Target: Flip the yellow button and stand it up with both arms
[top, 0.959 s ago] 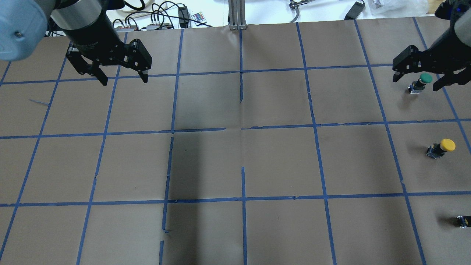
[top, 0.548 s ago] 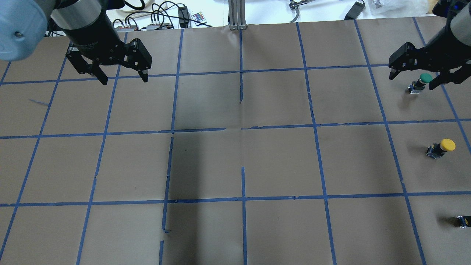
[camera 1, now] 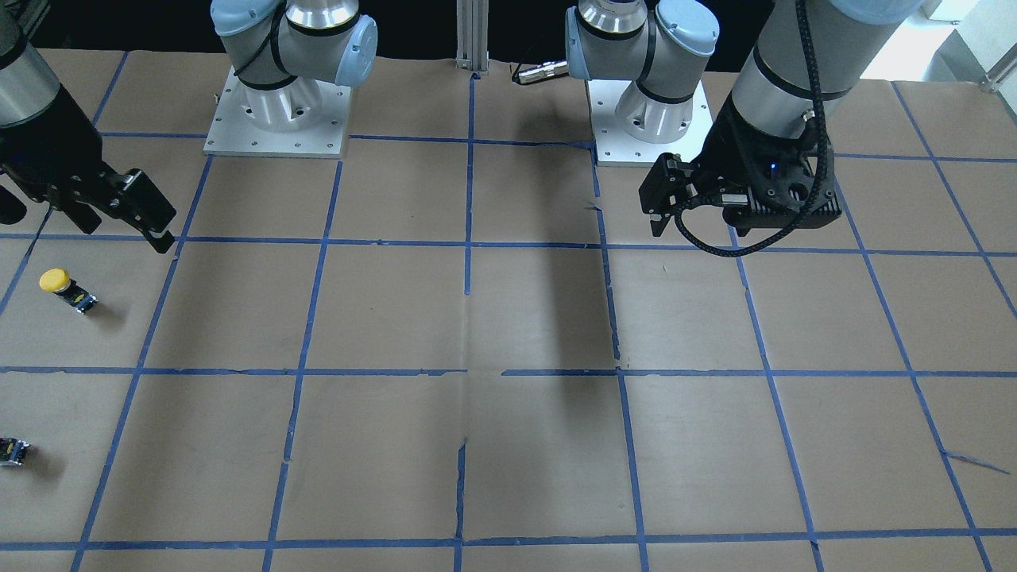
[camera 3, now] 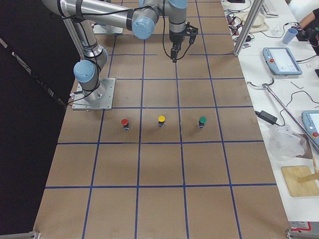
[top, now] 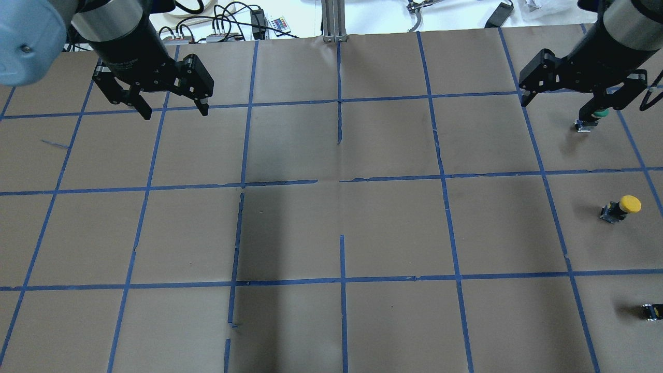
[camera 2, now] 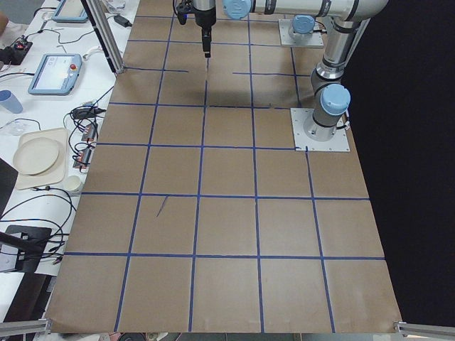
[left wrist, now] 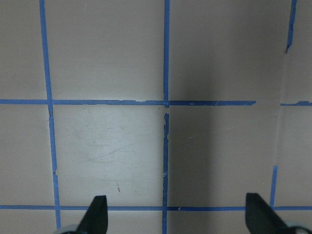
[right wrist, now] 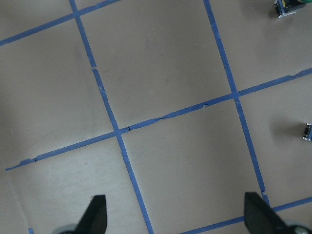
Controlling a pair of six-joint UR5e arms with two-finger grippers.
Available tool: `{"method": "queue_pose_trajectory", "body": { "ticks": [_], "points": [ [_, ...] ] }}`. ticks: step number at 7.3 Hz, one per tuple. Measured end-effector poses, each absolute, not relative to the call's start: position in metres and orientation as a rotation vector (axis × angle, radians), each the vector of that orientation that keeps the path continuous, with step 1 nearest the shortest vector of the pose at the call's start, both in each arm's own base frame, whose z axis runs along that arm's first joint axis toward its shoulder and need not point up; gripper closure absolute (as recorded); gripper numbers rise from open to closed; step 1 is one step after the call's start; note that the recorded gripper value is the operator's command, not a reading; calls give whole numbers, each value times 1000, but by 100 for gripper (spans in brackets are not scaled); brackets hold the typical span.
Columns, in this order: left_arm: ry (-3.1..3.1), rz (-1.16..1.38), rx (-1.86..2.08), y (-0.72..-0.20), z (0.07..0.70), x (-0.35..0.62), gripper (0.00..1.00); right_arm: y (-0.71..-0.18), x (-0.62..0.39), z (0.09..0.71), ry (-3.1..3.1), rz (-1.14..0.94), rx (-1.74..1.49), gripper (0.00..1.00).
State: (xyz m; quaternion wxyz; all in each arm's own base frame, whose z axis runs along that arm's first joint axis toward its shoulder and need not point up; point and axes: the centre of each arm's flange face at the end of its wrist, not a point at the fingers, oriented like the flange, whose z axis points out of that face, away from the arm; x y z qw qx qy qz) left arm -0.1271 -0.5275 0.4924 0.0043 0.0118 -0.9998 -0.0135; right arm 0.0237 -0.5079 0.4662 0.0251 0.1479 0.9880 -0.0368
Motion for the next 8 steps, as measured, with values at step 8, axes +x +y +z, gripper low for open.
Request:
{"method": "queue_pose_trajectory", "body": {
  "ticks": [8],
  "points": [
    [-3134, -43, 42, -528, 493, -126, 0, -465, 125, 482, 3058, -17, 421, 0]
  ]
}}
